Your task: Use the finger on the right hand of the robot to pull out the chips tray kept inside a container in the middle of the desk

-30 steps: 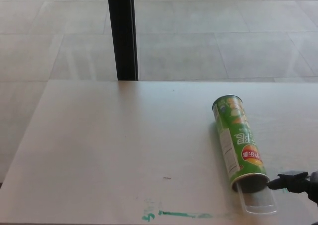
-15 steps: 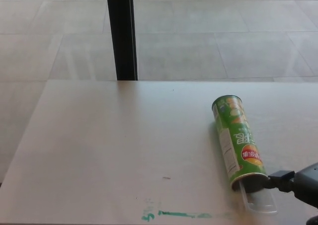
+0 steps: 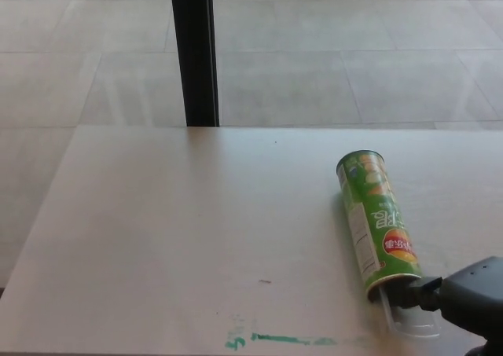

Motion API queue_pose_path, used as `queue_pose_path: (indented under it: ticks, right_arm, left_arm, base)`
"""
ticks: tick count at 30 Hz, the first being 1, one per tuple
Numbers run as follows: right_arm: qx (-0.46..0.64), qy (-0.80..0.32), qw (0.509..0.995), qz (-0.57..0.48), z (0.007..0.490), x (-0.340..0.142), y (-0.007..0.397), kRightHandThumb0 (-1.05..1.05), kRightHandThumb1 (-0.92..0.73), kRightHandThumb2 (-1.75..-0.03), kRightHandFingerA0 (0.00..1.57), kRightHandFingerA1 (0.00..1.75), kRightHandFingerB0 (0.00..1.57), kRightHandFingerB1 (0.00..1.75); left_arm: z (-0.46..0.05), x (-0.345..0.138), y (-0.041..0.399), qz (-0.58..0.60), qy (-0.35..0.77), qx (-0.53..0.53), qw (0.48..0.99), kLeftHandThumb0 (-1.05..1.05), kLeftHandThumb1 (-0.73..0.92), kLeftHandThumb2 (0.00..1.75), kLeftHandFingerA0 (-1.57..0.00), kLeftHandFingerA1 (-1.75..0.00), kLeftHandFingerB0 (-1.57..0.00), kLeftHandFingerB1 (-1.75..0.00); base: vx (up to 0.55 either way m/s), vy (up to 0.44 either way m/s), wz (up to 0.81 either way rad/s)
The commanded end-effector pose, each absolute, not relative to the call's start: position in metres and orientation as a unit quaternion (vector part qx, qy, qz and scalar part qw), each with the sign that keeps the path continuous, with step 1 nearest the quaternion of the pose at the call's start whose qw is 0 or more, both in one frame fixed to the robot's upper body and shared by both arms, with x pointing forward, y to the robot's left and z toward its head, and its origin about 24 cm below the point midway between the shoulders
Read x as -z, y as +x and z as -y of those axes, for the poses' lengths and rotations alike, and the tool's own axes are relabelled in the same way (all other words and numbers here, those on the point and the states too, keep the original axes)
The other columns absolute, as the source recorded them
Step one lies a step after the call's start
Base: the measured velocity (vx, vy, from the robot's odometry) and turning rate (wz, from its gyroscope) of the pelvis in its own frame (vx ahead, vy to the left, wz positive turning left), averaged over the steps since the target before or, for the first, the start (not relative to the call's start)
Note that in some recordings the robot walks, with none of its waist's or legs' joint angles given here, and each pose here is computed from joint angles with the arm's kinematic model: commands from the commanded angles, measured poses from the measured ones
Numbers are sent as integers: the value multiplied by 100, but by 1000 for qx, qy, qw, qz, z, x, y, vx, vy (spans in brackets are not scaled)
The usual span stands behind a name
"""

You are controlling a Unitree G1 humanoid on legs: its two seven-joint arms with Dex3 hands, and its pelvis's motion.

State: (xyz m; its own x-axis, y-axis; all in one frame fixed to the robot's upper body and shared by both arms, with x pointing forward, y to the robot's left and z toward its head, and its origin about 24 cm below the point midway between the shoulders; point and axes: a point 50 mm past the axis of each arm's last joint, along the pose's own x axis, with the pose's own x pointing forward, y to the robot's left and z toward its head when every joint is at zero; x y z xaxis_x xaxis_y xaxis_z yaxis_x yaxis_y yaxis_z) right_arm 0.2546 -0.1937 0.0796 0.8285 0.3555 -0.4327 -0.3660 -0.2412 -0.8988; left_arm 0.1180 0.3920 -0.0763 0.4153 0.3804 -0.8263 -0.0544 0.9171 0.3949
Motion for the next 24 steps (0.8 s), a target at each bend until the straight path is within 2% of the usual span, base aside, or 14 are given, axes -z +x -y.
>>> queue_pose_path:
  ticks: [1, 7, 13, 19, 20, 21, 22, 23, 24]
  right_arm:
    - [-312, -737, 599, -28, 192, -60, 246, -20, -48, -55, 96, 109, 37, 37]
    - [-328, -733, 595, -29, 192, -48, 237, -17, -48, -54, 94, 111, 38, 38]
    - [-340, -725, 599, -21, 184, -42, 231, -16, -50, -55, 95, 113, 39, 36]
    - [-348, -720, 600, -4, 181, -45, 220, -17, -49, -55, 97, 118, 40, 36]
    - [-347, -721, 600, -3, 181, -46, 219, -12, -31, -86, 103, 107, 28, 57]
    - [-346, -721, 601, -2, 181, -47, 218, -16, -49, -55, 96, 120, 41, 37]
    - [-347, -720, 601, -1, 182, -48, 217, -16, -49, -55, 96, 120, 41, 37]
    - [-348, -721, 600, -3, 183, -50, 215, -12, -32, -87, 103, 106, 27, 57]
    - [-350, -720, 599, -7, 185, -52, 213, -18, -50, -55, 96, 117, 39, 36]
  left_arm:
    - [-397, 73, 116, -529, 166, -138, 821, -48, 73, 62, -56, -61, -58, -55]
    - [-397, 74, 116, -528, 148, -141, 824, -48, 72, 63, -53, -63, -50, -53]
    - [-399, 72, 114, -529, 173, -133, 820, -48, 73, 62, -56, -61, -58, -55]
    - [-400, 72, 113, -530, 168, -137, 820, -48, 74, 62, -55, -63, -56, -55]
    - [-400, 71, 113, -529, 167, -136, 821, -48, 74, 62, -54, -62, -56, -55]
    - [-400, 71, 113, -528, 166, -137, 821, -48, 74, 62, -54, -62, -56, -55]
    - [-400, 71, 112, -528, 165, -139, 821, -48, 74, 62, -54, -62, -56, -55]
    - [-400, 71, 112, -530, 167, -140, 819, -47, 73, 61, -55, -61, -57, -55]
    - [-400, 72, 112, -532, 167, -139, 819, -47, 74, 62, -55, -61, -59, -57]
  base:
    - [0, 0, 0]
    - [0, 0, 0]
    - [0, 0, 0]
    - [0, 0, 0]
    - [0, 0, 0]
    - [0, 0, 0]
    - [0, 0, 0]
    - [0, 0, 0]
    - [0, 0, 0]
